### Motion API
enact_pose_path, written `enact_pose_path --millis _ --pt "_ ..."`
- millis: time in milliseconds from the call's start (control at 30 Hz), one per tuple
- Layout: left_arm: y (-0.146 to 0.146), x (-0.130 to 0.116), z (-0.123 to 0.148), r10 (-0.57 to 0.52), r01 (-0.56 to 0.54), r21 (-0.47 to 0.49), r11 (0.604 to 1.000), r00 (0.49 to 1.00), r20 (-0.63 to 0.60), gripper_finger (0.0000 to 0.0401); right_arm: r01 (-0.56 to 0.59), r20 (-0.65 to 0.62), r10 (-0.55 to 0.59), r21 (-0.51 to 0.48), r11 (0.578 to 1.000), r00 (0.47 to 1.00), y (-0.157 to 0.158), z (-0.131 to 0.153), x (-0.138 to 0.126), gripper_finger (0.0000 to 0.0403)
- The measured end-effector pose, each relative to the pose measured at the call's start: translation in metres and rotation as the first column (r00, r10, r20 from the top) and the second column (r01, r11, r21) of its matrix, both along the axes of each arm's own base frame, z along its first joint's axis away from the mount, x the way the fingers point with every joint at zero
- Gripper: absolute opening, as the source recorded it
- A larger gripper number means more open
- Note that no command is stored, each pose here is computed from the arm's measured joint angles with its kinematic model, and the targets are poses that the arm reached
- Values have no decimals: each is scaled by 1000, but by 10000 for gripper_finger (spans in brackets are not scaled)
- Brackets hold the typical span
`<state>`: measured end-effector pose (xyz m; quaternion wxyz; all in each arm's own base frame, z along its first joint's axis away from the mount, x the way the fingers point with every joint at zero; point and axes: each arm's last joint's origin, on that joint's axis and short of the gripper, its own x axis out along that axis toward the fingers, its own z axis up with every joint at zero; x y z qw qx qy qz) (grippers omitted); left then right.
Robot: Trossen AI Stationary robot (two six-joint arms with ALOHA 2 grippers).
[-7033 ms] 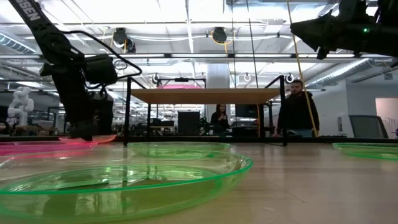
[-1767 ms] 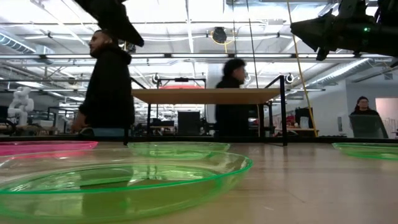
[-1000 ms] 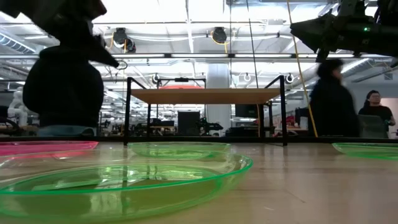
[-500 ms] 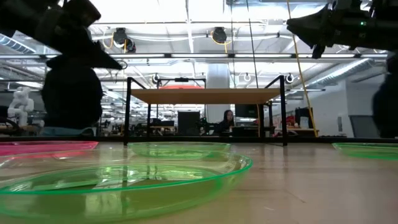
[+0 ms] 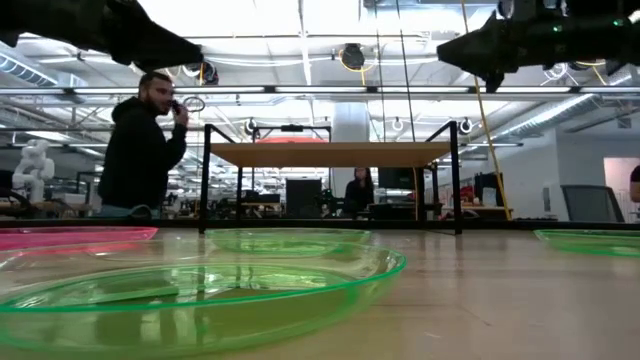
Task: Place and stack plates onto a shelf
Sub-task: Stack the top left green plate on top of the orange plate
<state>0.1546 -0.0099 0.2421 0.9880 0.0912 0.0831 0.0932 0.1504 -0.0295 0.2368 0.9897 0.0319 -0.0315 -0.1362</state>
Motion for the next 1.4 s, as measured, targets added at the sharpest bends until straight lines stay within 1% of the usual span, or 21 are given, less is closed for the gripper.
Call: enact_pose_path --millis 133,233,333,433,500,600,800,967,1133,1200,1267,1400 --pt "0 1 -4 -2 1 -20 1000 1000 -20 154 -72 -27 73 3 997 997 1 3 7 77" --pt "0 0 -4 -3 2 -49 999 1000 -21 154 -111 -37 112 28 993 993 5 2 15 77" --pt "-1 0 -6 -28 25 -82 996 999 -34 154 -151 -61 151 7 988 987 11 4 25 77" --pt "-2 0 -11 -48 44 -83 996 998 -45 154 -181 -114 177 -28 983 978 15 1 35 77" --pt "-2 0 -12 -48 45 -84 995 998 -32 154 -194 -146 185 -43 980 972 17 -2 42 77" --pt "-2 0 -16 -47 47 -91 995 999 5 154 -205 -163 196 -39 978 967 19 -8 51 77" --pt "-2 -1 -27 -43 47 -113 992 998 36 154 -247 -184 245 16 969 952 28 -20 64 77" --pt "-2 -1 -29 -43 47 -118 992 998 38 154 -286 -220 284 26 958 933 38 -32 72 77" --pt "-2 -1 -30 -43 45 -116 992 999 24 154 -306 -221 304 26 952 927 43 -40 80 77" --pt "-2 -1 -31 -53 56 -148 987 998 22 154 -309 -225 306 23 951 925 44 -42 82 77" --pt "-3 -2 -31 -61 54 -200 978 998 -30 154 -312 -232 305 6 950 924 44 -42 82 77" --pt "-3 -1 -30 -31 -38 -303 952 975 -219 154 -320 -224 302 -46 946 927 44 -38 80 77"
